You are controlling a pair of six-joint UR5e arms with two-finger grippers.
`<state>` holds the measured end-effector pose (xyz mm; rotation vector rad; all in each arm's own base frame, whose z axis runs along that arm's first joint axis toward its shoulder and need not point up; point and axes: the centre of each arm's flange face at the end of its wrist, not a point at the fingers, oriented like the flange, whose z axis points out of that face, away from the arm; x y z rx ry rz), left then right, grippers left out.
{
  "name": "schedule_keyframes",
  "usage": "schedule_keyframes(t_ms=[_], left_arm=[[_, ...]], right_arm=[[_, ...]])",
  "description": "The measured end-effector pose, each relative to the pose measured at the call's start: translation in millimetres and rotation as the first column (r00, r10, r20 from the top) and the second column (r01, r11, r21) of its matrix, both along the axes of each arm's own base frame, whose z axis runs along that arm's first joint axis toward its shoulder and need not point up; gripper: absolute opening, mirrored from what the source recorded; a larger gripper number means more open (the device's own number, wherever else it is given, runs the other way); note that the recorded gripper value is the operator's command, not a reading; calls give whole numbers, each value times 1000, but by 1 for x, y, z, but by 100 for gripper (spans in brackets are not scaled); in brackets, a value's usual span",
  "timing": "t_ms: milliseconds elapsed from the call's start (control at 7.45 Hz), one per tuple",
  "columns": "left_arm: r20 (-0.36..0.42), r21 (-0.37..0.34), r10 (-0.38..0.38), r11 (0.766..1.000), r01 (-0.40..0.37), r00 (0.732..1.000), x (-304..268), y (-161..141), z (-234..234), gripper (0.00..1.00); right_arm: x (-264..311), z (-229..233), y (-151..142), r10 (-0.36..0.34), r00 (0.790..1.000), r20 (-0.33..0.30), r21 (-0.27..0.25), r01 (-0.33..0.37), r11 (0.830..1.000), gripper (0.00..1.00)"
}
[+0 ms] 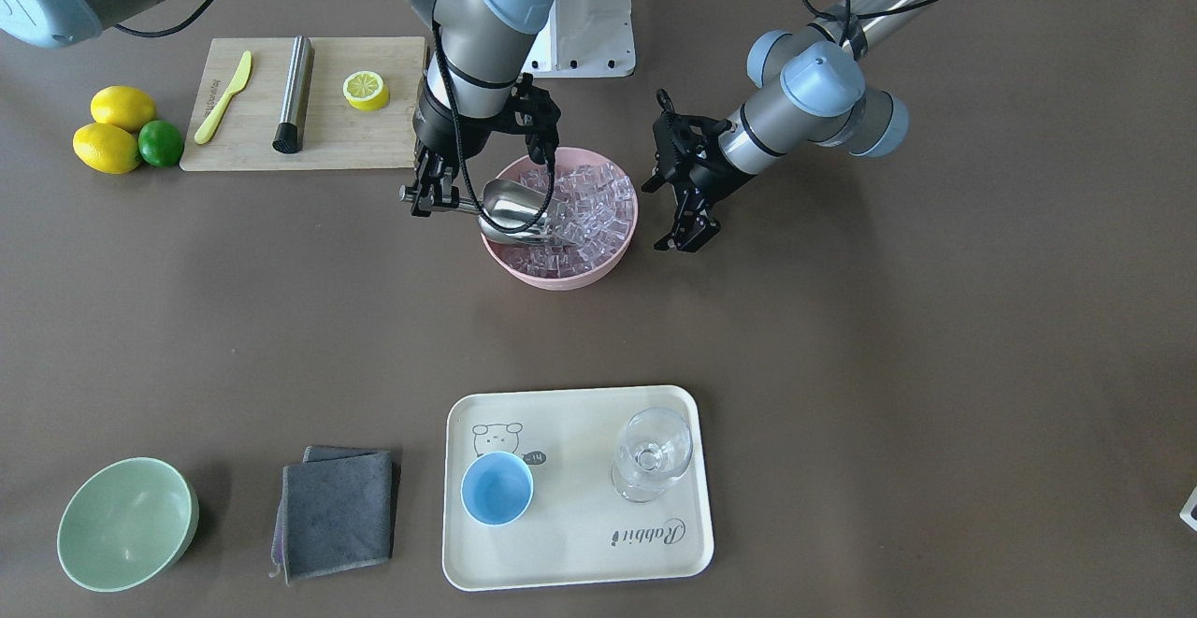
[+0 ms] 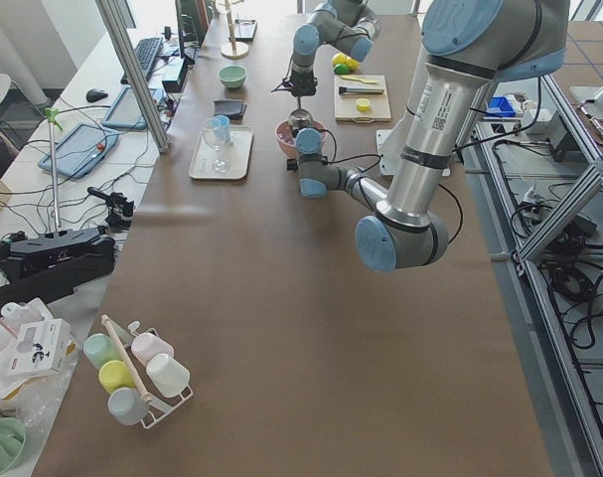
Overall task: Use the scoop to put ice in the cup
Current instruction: 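Dig the scoop into the ice cubes while the left gripper holds the bowl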
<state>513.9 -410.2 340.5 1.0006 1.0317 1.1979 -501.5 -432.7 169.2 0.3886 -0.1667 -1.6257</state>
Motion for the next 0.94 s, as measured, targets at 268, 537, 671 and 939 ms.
schedule_keyframes(t_ms=[268,537,671,939], left_arm=[[-4,2,8,1000,-8,1000,6,4,-5,99],[-6,2,13,1000,-13,1000,12,4,-9,99],[-6,3,13,1000,-13,1000,13,4,-10,99],[-6,3,13,1000,-13,1000,13,3,-10,99]], right_arm=[[-2,6,1,4,999,42,4,-4,1000,0],[-10,19,-2,24,995,94,-4,-23,1000,0],[-12,26,-2,22,992,125,1,-23,1000,0],[-11,32,2,10,985,174,-2,-10,1000,0]])
